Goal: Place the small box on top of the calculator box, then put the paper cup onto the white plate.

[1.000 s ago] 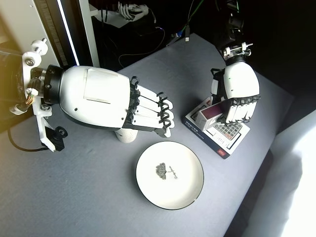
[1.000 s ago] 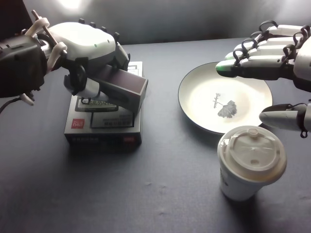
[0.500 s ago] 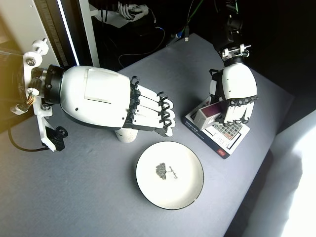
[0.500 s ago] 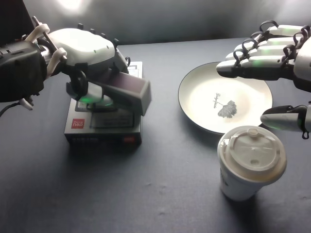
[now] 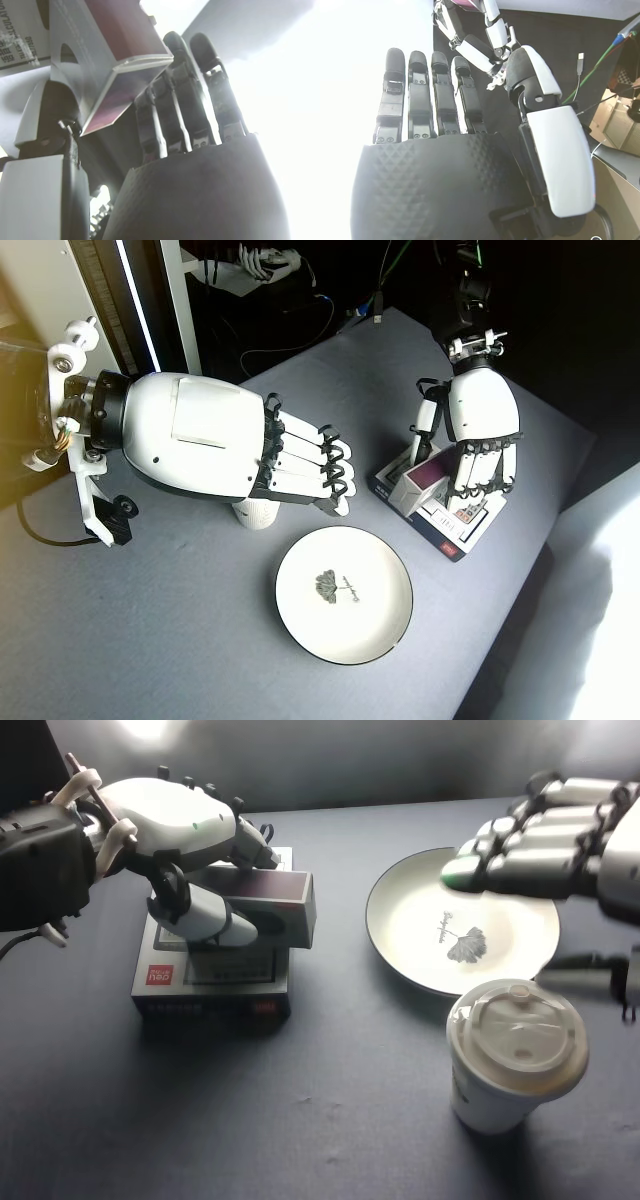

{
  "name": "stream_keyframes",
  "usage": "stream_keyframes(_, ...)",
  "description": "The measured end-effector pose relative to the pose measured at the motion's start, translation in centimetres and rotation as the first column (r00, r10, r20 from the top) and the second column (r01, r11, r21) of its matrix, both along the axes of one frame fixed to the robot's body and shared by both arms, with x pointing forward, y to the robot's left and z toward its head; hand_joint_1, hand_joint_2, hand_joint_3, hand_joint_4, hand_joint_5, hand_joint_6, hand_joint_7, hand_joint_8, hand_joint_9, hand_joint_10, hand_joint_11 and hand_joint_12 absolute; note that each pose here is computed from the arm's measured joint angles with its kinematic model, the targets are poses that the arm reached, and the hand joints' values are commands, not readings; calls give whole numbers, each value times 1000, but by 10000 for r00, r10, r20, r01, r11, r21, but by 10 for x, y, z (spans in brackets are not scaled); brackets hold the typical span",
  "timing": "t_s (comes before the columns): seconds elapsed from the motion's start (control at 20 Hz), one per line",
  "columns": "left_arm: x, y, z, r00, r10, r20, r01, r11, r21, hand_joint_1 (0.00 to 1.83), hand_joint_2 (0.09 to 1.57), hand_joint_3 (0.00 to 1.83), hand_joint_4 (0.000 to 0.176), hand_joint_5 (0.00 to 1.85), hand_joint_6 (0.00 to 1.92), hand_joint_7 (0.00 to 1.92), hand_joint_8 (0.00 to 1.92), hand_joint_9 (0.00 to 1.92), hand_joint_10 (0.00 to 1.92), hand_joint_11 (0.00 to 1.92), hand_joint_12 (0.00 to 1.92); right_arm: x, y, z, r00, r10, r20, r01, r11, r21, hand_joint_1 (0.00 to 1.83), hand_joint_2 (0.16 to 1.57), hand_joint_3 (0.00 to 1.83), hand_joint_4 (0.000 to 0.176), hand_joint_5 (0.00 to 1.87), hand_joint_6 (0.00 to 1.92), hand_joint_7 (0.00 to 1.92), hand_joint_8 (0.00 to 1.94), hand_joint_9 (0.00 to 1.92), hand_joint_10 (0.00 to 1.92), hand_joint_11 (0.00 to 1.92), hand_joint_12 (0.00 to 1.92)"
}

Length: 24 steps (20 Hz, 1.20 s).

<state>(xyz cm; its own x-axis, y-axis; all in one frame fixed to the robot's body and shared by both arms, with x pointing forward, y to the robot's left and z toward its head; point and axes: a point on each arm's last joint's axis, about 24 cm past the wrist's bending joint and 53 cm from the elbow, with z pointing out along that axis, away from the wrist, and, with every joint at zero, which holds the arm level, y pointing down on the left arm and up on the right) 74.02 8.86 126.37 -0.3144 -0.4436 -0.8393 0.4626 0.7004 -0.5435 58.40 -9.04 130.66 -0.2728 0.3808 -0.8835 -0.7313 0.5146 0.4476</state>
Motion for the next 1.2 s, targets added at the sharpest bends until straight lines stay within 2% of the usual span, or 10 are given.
stream_keyframes(0.05, 0, 1, 0, 10000, 23, -20, -23, 10000, -9, 571, 1101, 0, 0, 408, 0, 472, 0, 482, 0, 154, 747, -4, 4, -1, 9999, 115, -5, -115, 9999, -37, 554, 1279, 0, 0, 214, 3, 228, 4, 211, 4, 0, 681)
stream_keyframes(0.15, 1, 4, 1, 10000, 64, -4, -64, 10000, -14, 550, 1100, 0, 0, 368, 0, 431, 0, 440, 0, 126, 730, -10, 10, -2, 9966, 539, -621, -509, 9975, 489, 578, 1267, 0, 0, 210, 1, 227, 3, 213, 5, 0, 684)
stream_keyframes(0.35, -1, 9, 7, 9998, 116, 139, -116, 9999, 26, 522, 1051, 0, 0, 285, 0, 348, 0, 357, 0, 102, 660, -9, 10, -8, 9944, 479, -943, -438, 9980, 451, 640, 1172, 0, 0, 165, 0, 171, 0, 171, 0, 0, 640)
stream_keyframes(0.5, -5, 9, 18, 9993, 89, 350, -83, 9998, -162, 426, 1064, 3, 0, 243, 1, 308, 0, 316, 0, 68, 644, -12, 13, -10, 9937, 526, -994, -489, 9980, 392, 576, 1168, 0, 0, 59, 2, 74, 1, 72, 2, 0, 393)
stream_keyframes(0.65, -7, 14, 21, 9992, 151, 379, -142, 9997, -217, 364, 1059, 1, 0, 261, 7, 326, 6, 337, 8, 87, 651, -13, 17, -19, 9909, 633, -1184, -601, 9977, 307, 635, 1135, 0, 0, 5, 1, 43, 0, 45, 0, 0, 254)
stream_keyframes(0.7, -9, 16, 23, 9992, 156, 372, -146, 9995, -271, 362, 1056, 0, 0, 254, 3, 318, 2, 326, 3, 72, 649, -14, 21, -25, 9899, 681, -1247, -664, 9976, 172, 667, 1105, 0, 0, 0, 0, 8, 0, 8, 0, 0, 125)
stream_keyframes(0.8, -18, 19, 26, 9995, 126, 301, -113, 9990, -433, 339, 1048, 0, 0, 270, 4, 336, 6, 343, 6, 69, 695, -17, 32, -34, 9883, 858, -1261, -874, 9962, -68, 739, 1056, 0, 0, 0, 0, 0, 0, 0, 0, 0, 4)
stream_keyframes(0.9, -31, 28, 26, 9998, 158, 153, -151, 9988, -456, 325, 1044, 0, 0, 267, 2, 315, 0, 314, 0, 33, 684, -19, 36, -33, 9874, 973, -1246, -983, 9952, -16, 872, 948, 0, 0, 0, 0, 0, 0, 0, 0, 0, 0)
stream_keyframes(1.05, -46, 40, 28, 9997, 217, 110, -212, 9987, -472, 224, 1069, 8, 0, 248, 0, 292, 0, 288, 0, 9, 682, -16, 37, -35, 9872, 894, -1317, -913, 9958, -86, 988, 926, 0, 0, 0, 0, 0, 0, 0, 0, 0, 0)
stream_keyframes(1.2, -65, 40, 27, 10000, 30, 12, -29, 9984, -562, 139, 1090, 12, 0, 233, 0, 282, 0, 273, 0, 2, 687, -15, 38, -35, 9861, 877, -1410, -894, 9960, -54, 1080, 881, 0, 0, 0, 0, 0, 0, 0, 0, 0, 0)
